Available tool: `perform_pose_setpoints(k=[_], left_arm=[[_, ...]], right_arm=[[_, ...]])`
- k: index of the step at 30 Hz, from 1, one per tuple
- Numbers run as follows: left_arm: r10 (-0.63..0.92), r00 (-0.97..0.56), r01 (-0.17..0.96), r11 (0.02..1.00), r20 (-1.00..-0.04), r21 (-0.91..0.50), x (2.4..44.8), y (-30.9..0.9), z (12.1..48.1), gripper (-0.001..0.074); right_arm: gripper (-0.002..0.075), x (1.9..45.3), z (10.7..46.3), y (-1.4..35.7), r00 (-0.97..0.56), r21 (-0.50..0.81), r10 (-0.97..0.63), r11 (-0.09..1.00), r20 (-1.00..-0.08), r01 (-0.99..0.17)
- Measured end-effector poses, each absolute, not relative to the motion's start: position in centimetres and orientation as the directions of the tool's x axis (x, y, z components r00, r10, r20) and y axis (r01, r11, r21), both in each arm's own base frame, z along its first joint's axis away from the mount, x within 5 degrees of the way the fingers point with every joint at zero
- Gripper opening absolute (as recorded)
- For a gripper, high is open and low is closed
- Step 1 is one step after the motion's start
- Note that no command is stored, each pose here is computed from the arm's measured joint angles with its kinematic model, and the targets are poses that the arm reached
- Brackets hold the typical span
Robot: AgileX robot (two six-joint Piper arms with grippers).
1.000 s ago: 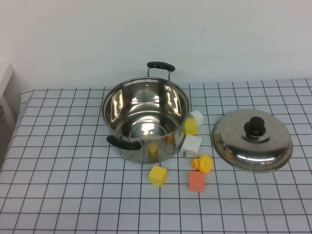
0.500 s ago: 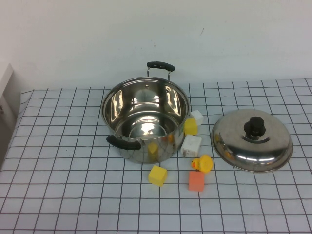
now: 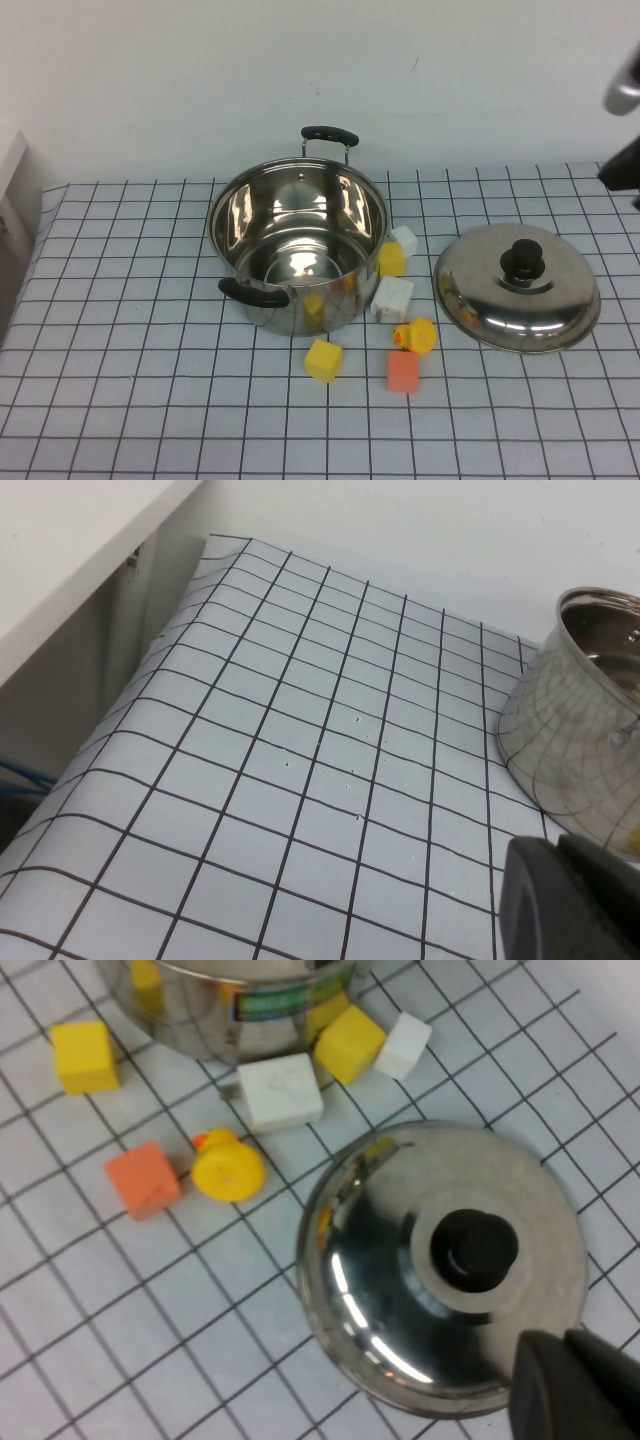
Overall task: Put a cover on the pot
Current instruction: Pick up the pot lid
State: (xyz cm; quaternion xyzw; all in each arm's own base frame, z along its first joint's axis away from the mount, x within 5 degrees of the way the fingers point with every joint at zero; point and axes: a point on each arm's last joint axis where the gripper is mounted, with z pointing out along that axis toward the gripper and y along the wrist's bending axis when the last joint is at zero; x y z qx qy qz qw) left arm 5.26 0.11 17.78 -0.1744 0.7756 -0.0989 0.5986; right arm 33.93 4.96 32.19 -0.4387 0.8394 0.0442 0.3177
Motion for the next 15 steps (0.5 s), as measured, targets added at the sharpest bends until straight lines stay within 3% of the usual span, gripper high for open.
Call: perform_pose_setpoints(k=[6, 9, 12, 15], left_arm=[[-0.389, -0.223, -0.152, 0.92, -0.894, -0.362, 5.3, 0.1, 17.8, -0.0003], [-0.389, -0.223, -0.152, 0.92, -0.894, -0.362, 5.3, 0.1, 17.8, -0.0003], [-0.39, -0.222, -0.152, 0.919, -0.893, -0.364, 5.3, 0.1, 17.8, -0.0003], [-0.39, -0.222, -0.152, 0.919, -0.893, -0.364, 5.3, 0.1, 17.8, -0.0003]], right_arm=[[-0.0002, 39.2, 29.7, 6.8, -0.499, -0.173, -0.694, 0.657, -0.519, -0.734], [0.0017, 41.4, 28.3, 7.4, -0.589, -0.093, -0.623, 0.723, -0.515, -0.684], [0.0115, 43.0, 26.4, 7.7, -0.668, -0.001, -0.588, 0.751, -0.457, -0.66], [0.0296, 44.4, 23.9, 8.0, -0.711, 0.069, -0.594, 0.747, -0.377, -0.661]])
